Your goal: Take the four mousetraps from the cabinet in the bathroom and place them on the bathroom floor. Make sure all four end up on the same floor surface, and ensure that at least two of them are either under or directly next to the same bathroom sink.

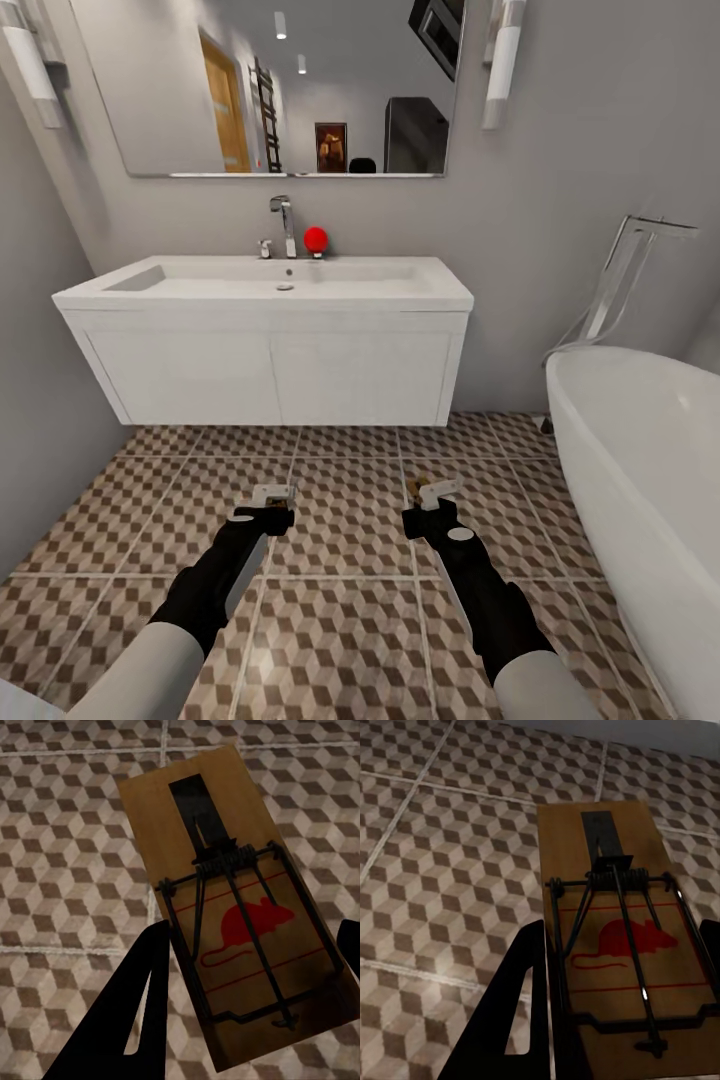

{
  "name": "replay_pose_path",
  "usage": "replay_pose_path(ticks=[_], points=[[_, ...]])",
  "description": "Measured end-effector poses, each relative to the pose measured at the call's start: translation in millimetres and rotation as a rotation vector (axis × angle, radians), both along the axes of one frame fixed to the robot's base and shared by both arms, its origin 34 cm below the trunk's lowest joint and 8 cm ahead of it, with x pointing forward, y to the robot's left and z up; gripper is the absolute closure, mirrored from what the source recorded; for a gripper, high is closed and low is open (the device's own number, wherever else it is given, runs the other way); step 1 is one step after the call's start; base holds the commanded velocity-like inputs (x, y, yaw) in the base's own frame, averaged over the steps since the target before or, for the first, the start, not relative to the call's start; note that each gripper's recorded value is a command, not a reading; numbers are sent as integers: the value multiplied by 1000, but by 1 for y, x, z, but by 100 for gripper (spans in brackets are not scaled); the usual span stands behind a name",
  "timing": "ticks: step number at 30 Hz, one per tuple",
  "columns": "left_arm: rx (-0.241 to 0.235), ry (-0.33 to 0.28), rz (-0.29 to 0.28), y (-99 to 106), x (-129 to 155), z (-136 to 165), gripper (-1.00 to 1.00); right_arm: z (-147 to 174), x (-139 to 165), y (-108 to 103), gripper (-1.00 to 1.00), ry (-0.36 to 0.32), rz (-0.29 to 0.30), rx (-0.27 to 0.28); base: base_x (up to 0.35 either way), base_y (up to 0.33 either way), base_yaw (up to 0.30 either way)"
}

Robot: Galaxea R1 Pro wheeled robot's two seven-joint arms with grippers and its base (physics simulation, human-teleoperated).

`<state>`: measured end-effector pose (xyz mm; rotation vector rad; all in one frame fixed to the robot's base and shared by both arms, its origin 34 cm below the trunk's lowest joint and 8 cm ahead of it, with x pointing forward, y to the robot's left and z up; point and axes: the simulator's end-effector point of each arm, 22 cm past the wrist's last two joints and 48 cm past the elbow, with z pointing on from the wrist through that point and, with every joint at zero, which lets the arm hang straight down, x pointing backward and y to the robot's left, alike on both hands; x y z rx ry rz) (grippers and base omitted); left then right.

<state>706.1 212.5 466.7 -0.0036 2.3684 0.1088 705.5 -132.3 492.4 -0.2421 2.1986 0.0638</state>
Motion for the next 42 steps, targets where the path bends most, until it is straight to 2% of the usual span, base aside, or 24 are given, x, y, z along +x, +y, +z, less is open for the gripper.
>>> replay_pose_path(ticks=[30, 42], points=[[-9, 8, -6, -8, -20, -70, 100, -67, -18, 1, 100, -1, 2, 0, 0, 0, 0], [-9, 56, -5, -8, -26, -101, 100, -98, -23, 1, 100, 50, 2, 2, 0, 0, 0]])
